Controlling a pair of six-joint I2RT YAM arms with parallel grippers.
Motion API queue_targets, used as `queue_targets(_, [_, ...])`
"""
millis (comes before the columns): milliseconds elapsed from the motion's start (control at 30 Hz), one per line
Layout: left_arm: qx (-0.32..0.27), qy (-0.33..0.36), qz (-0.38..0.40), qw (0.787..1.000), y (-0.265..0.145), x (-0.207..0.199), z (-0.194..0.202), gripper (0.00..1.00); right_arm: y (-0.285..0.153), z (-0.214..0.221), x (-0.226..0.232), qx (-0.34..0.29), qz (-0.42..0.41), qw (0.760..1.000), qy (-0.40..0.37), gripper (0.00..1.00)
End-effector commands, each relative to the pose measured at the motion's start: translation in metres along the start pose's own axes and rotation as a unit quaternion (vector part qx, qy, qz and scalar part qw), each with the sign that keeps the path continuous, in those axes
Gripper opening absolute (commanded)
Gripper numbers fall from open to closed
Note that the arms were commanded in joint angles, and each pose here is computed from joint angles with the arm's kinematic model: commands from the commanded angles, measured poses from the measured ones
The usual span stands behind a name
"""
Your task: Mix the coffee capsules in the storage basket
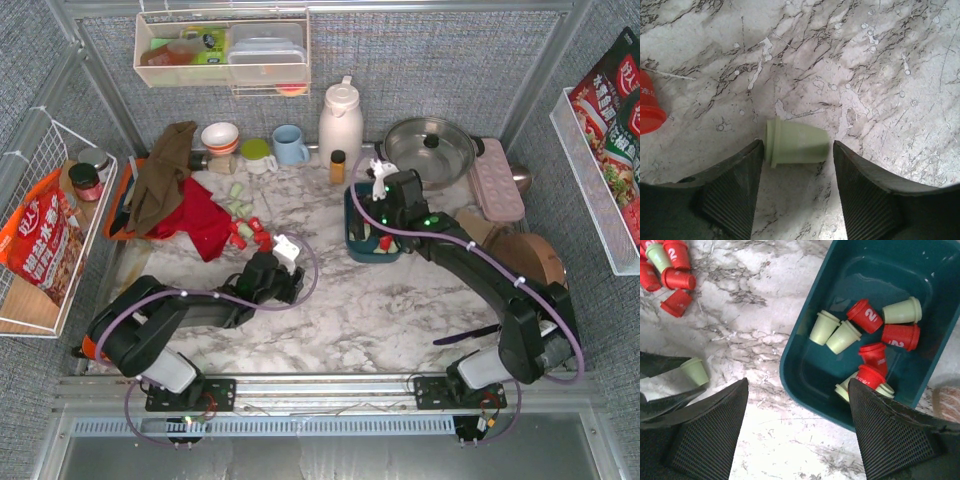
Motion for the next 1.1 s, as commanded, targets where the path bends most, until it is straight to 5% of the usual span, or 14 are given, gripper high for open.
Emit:
queue_targets(0, [-0.025, -0.008, 0.012, 1.000, 0.004, -0.004, -0.007, 0.61, -0.006, 0.005, 0.014, 0.009, -0.033, 0.999, -0.007, 0.85])
queue_targets(267, [-0.083, 0.002, 0.036, 0.996, -0.006, -0.012, -0.027, 0.32, -0.011, 0.011, 0.047, 0.017, -0.105, 0.994, -0.009, 0.84])
queue_targets(500, [-0.246, 0.045, 0.161, 0.955, -0.055, -0.039, -0.062, 0.32, -0.015, 0.005, 0.092, -0.006, -0.218, 0.976, 0.027, 0.77])
queue_targets(1067, [-0.289, 0.079, 0.212, 0.930, -0.076, -0.056, -0.071, 0.34, -0.010, 0.004, 0.139, -0.004, -0.302, 0.953, 0.038, 0.56])
Point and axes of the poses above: each gripper's point midway between its finger pads, its own y axis out along the fingers, its own x axis along the line the jaws close on, z = x × y, the point moved 7 cm from there along -y, back along the fingers, and after that the axes turned 12 degrees about -y, right-handed, at the moved point
